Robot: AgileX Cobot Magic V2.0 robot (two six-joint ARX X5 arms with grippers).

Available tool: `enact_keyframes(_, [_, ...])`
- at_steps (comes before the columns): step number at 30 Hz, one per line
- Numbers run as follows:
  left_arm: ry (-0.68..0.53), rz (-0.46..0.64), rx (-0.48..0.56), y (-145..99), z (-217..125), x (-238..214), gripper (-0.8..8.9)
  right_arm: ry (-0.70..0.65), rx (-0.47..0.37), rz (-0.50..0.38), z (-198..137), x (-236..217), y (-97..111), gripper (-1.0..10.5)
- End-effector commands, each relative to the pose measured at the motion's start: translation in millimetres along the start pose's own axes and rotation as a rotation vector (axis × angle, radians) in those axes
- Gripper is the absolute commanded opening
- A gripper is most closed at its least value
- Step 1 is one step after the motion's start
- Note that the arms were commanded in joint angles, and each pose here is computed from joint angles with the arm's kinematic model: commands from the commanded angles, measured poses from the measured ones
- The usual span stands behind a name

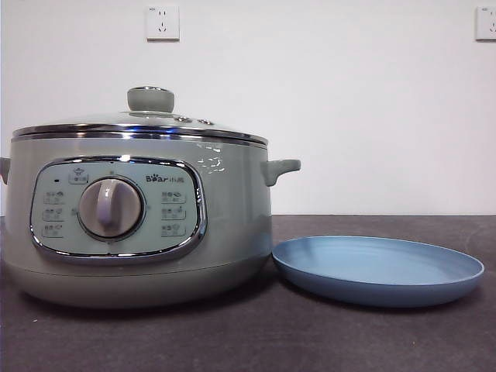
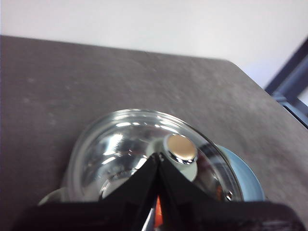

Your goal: Take the pumpkin out from the steamer,put the pumpkin in the blue plate,close the lid

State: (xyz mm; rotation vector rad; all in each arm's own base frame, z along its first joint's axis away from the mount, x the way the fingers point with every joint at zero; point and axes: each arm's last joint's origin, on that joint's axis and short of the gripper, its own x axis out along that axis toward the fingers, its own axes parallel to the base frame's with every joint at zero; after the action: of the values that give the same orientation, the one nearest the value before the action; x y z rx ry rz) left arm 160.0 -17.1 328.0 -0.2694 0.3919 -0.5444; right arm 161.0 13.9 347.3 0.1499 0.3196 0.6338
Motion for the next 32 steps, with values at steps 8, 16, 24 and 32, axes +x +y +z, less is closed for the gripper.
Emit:
enact_keyframes(8, [0.022, -0.039, 0.027, -2.9, 3.3, 9.0, 4.39, 0.039, 0.005, 0.053, 0.3, 11.1, -6.8, 5.7])
enact_keyframes(16, [0.108, -0.023, 0.077, -16.5, 17.6, 31.1, 4.39, 0.050, 0.000, 0.048, -0.5, 15.2, -3.7, 5.7])
enact_keyframes(24, [0.281, 0.052, 0.218, -43.2, 37.4, 69.2, 4.39, 0.065, 0.000, 0.055, -1.8, 17.3, -0.4, 5.7])
enact_keyframes(32, [0.397, 0.037, 0.261, -53.8, 25.1, 114.8, 4.39, 0.065, 0.001, 0.055, -1.9, 17.3, -0.4, 5.7])
